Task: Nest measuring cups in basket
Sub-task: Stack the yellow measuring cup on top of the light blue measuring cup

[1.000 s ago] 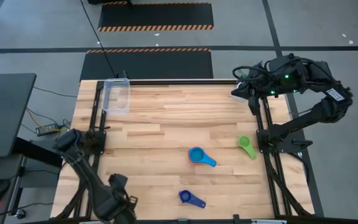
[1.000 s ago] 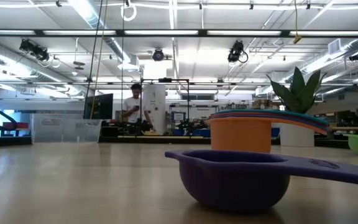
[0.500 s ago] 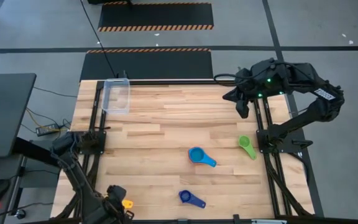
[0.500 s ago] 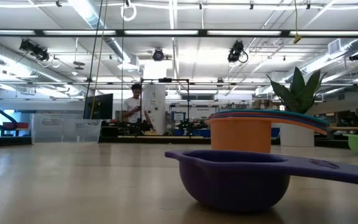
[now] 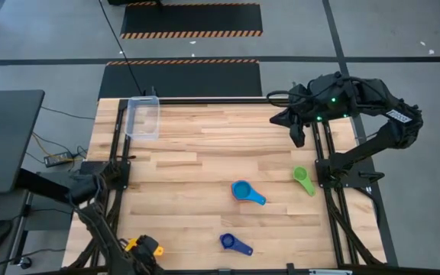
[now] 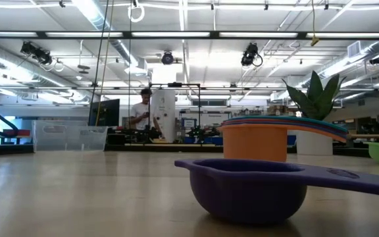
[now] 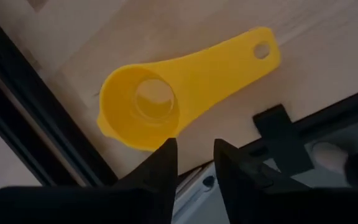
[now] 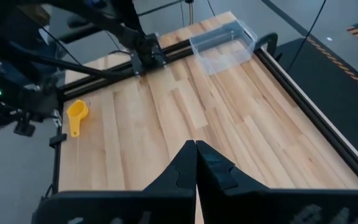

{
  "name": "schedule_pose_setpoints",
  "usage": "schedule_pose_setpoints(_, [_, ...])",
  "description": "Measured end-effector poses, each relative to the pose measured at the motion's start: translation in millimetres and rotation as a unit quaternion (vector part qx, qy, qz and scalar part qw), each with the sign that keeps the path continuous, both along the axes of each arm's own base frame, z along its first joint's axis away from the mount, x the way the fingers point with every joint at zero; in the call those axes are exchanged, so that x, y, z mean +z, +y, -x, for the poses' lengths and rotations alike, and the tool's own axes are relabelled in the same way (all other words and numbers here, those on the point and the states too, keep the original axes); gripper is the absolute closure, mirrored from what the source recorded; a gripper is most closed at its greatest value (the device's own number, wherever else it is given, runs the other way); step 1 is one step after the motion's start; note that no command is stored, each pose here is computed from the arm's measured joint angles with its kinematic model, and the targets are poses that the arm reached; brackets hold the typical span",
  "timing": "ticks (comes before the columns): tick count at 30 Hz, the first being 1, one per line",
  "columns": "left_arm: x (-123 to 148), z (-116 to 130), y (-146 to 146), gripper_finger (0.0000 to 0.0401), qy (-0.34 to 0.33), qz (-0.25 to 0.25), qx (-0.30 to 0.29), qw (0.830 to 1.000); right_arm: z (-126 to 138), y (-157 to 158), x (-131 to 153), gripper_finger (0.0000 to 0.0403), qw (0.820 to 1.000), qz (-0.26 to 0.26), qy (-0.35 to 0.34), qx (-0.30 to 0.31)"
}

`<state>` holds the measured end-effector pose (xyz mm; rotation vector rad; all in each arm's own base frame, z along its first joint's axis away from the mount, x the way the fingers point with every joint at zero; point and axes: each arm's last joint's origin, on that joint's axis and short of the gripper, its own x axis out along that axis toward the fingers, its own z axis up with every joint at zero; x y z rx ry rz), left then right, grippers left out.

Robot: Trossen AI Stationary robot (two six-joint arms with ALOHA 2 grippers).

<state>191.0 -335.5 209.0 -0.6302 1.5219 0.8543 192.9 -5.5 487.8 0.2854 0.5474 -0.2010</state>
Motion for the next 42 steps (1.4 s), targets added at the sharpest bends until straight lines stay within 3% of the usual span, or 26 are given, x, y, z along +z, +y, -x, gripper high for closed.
schedule_pose_setpoints(21, [-34, -2, -7, 0.0289, 0.055, -0.021, -0.03, 0.998, -4, 0, 7, 0.0398, 0.999, 0.004, -0.041, 0.001])
schedule_pose_setpoints(29, [-50, -3, -8, 0.0289, 0.08, -0.035, -0.07, 0.994, -4, 0, 7, 0.0398, 0.999, 0.004, -0.042, 0.001])
schedule_pose_setpoints(42, [-50, -4, -6, 0.0299, 0.075, -0.052, -0.09, 0.992, -7, 0, 12, 0.0398, 0.997, 0.004, -0.071, 0.001])
